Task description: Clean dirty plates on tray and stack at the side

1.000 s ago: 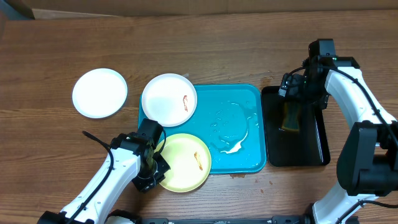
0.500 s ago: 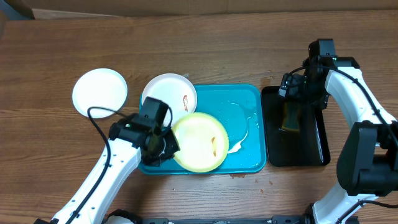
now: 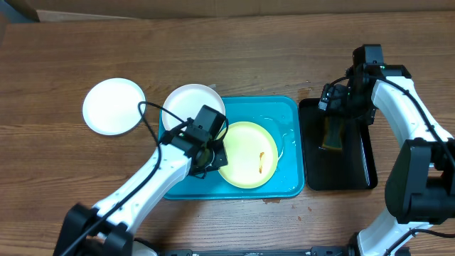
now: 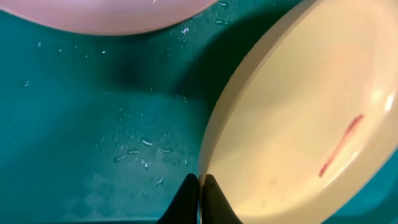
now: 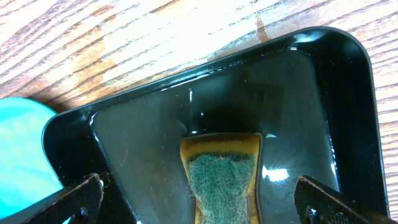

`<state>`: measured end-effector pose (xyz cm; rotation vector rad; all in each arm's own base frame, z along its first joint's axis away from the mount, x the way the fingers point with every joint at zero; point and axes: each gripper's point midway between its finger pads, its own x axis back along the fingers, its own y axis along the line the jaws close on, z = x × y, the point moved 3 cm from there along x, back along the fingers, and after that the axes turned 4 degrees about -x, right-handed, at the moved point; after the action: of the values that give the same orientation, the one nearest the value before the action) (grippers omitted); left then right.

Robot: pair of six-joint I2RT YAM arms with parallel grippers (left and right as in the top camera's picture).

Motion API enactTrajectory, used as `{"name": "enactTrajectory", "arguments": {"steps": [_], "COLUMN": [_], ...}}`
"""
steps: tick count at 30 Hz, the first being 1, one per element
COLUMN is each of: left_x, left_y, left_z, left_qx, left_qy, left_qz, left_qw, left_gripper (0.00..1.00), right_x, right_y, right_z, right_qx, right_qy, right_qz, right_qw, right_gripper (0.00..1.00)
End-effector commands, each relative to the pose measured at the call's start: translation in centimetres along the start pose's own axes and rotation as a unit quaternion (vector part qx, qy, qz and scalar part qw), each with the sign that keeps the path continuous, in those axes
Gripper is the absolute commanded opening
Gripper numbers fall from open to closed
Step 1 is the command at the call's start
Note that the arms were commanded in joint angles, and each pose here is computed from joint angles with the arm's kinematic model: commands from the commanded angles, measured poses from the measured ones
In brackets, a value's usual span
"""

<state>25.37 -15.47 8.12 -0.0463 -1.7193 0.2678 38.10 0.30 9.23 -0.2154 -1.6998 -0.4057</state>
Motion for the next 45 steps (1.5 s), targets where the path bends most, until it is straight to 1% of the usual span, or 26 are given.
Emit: {"name": "enactTrajectory", "arguments": {"steps": [1,5,7,9,11,13,15,20,26,30,33,37,42,45], "left_x": [-0.5,-1.0,-0.9,-0.6,0.0,0.4,0.8,0.5,-2.2,-3.5,-3.5,-3.5,-3.5,-3.5], "left_y": [-0.7,-1.2,-1.4,-1.5,-1.7,-1.9,-2.1,-0.9,-0.3,-0.1,-0.2,-0.9,-0.9,-0.9], "left_z": [-0.8,-0.6,-0.8,-1.3,-1.7,-2.1,-2.6,-3.7,-3.0,-2.5,-2.8,-3.4,-3.5,-3.4], "left_qx": [-0.007,-0.008,-0.03,-0.056,-0.081,-0.097,-0.112,-0.11,-0.108,-0.108,-0.106,-0.105,-0.095,-0.082], "left_qy": [-0.004,0.009,0.003,-0.002,-0.005,-0.009,-0.018,-0.046,-0.004,0.018,0.012,-0.001,-0.003,-0.002], "left_qz": [0.006,0.023,0.026,0.029,0.029,0.029,0.029,-0.022,-0.04,-0.042,-0.037,-0.02,-0.02,-0.02], "left_qw": [1.0,1.0,0.999,0.998,0.996,0.995,0.993,0.993,0.993,0.993,0.994,0.994,0.995,0.996], "left_gripper": [0.04,0.05,0.1,0.21,0.36,0.43,0.42,0.44,0.44,0.41,0.37,0.26,0.22,0.17], "right_x": [0.4,0.4,0.4,0.4,0.4,0.4,0.4,0.4,0.4,0.4,0.4,0.4,0.4,0.4], "right_y": [0.0,0.0,0.0,0.0,0.0,0.0,0.0,0.0,0.0,0.0,0.0,0.0,0.0,0.0], "right_z": [-0.5,-0.5,-0.5,-0.5,-0.5,-0.5,-0.5,-0.5,-0.5,-0.5,-0.5,-0.5,-0.5,-0.5], "right_qx": [0.001,0.001,0.001,0.001,0.001,0.001,0.001,0.001,0.001,0.001,0.001,0.001,0.001,0.001], "right_qy": [-0.01,-0.01,-0.01,-0.01,-0.01,-0.01,-0.01,-0.01,-0.01,-0.01,-0.01,-0.01,-0.01,-0.011], "right_qz": [0.001,0.001,0.001,0.001,0.001,0.001,0.001,0.001,0.001,0.001,0.001,0.001,0.001,0.001], "right_qw": [1.0,1.0,1.0,1.0,1.0,1.0,1.0,1.0,1.0,1.0,1.0,1.0,1.0,1.0], "right_gripper": [1.0,1.0,1.0,1.0,1.0,1.0,1.0,1.0,1.0,1.0,1.0,1.0,1.0,1.0]}}
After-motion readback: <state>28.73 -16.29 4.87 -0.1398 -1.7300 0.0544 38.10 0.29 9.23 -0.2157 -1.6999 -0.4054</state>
